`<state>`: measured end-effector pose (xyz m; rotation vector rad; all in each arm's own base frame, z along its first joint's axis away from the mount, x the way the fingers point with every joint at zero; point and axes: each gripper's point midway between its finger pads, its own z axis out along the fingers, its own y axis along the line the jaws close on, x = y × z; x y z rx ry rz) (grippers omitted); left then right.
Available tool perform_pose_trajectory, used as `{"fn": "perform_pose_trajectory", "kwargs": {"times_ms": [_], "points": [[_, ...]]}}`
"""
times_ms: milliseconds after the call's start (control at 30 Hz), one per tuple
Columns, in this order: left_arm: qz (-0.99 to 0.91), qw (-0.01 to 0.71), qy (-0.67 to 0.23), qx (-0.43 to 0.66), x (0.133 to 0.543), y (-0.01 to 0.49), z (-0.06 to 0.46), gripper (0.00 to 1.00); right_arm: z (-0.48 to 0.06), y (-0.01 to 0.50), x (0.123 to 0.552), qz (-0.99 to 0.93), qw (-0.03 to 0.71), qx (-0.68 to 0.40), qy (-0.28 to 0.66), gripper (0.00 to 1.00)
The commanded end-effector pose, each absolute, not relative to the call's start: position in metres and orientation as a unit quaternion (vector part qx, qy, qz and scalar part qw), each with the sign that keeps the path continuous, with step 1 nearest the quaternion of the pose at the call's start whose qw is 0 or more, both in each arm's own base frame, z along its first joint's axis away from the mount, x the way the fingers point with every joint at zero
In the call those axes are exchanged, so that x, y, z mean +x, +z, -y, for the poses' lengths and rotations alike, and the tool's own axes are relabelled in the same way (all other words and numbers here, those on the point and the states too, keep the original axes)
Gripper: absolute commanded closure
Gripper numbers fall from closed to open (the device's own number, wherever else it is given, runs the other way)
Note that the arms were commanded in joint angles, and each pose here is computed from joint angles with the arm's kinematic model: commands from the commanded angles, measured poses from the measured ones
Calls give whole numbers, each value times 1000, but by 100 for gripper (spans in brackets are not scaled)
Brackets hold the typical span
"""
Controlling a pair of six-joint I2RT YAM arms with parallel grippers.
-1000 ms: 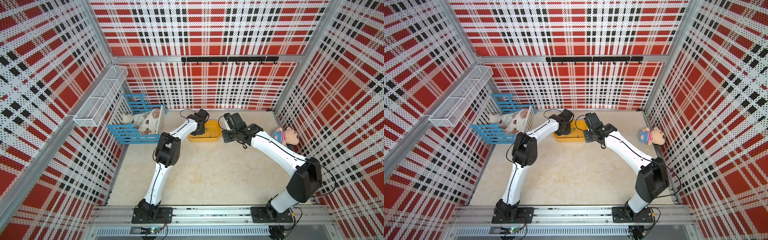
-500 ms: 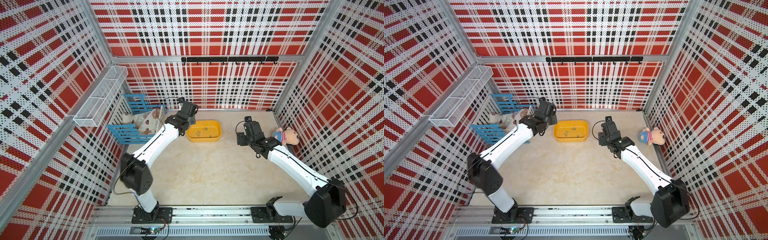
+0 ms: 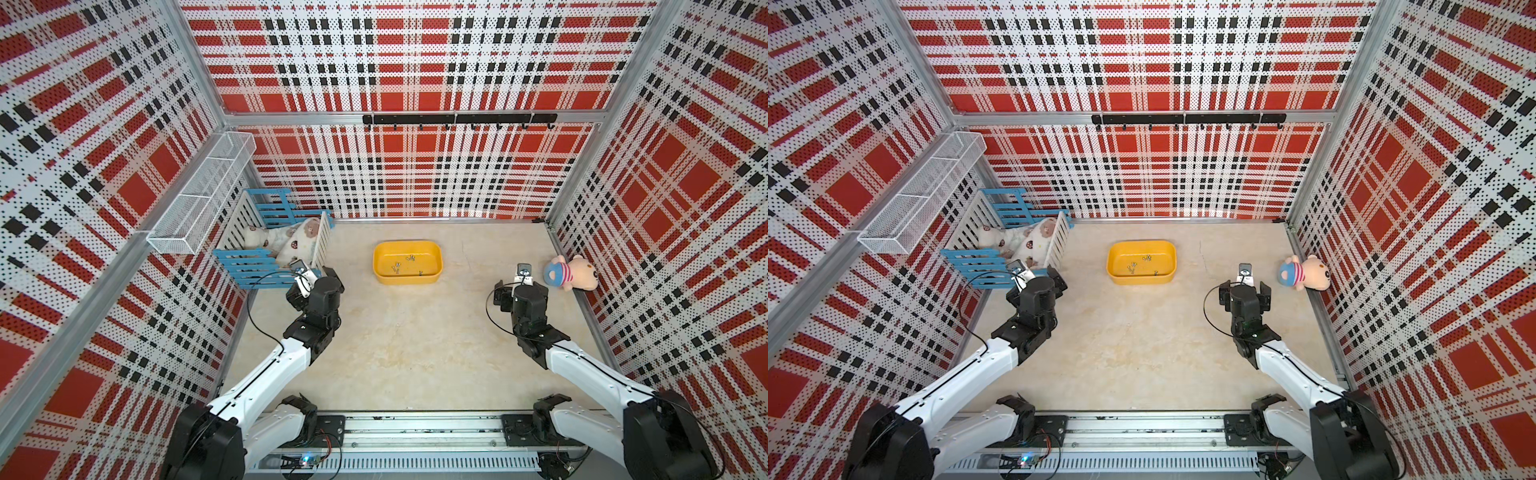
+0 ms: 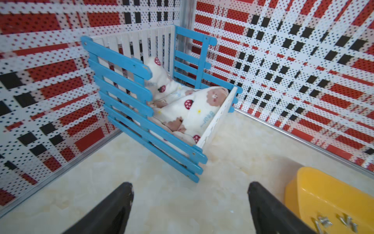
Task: Put the screws on the desktop into the storage box
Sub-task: Reset both arms
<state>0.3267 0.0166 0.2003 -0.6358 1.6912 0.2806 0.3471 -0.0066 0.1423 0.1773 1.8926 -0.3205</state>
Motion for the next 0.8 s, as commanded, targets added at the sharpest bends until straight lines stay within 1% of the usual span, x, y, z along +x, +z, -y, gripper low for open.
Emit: {"fn": "perform_pose_trajectory", "kwargs": {"times_ms": [0,33,67,133,167,233,267,333,367,467,600,667,767], "points": [[-675,646,153,-323,316,208,-39,5,26,154,356,-750,639,128,-111,3],[-674,644,157,-327,315,199,-43,5,32,134,354,-767,616,129,-124,3],[-671,646,157,-330,315,194,-46,5,31,150,362,-740,650,130,-113,3],[-677,645,151,-320,324,190,-52,5,25,153,372,-741,655,94,-113,2],[-678,646,150,-318,326,189,-54,5,27,151,374,-739,657,91,-116,2],[-670,660,152,-304,330,192,-53,5,26,139,383,-748,652,84,-93,2],[-663,662,166,-308,329,191,-65,5,25,134,383,-748,652,81,-87,2],[-669,655,186,-296,330,181,-72,5,18,129,386,-747,657,60,-78,1],[-672,655,188,-290,331,176,-73,5,18,127,386,-756,648,61,-75,1],[-664,672,163,-286,331,166,-77,5,16,126,388,-759,646,51,-63,0],[-663,685,159,-256,340,167,-74,7,18,125,389,-759,646,53,-63,0],[-651,703,142,-248,343,168,-74,7,9,126,390,-760,648,32,-47,0],[-672,700,124,-208,353,164,-63,9,4,126,390,-759,649,18,-40,0]]}}
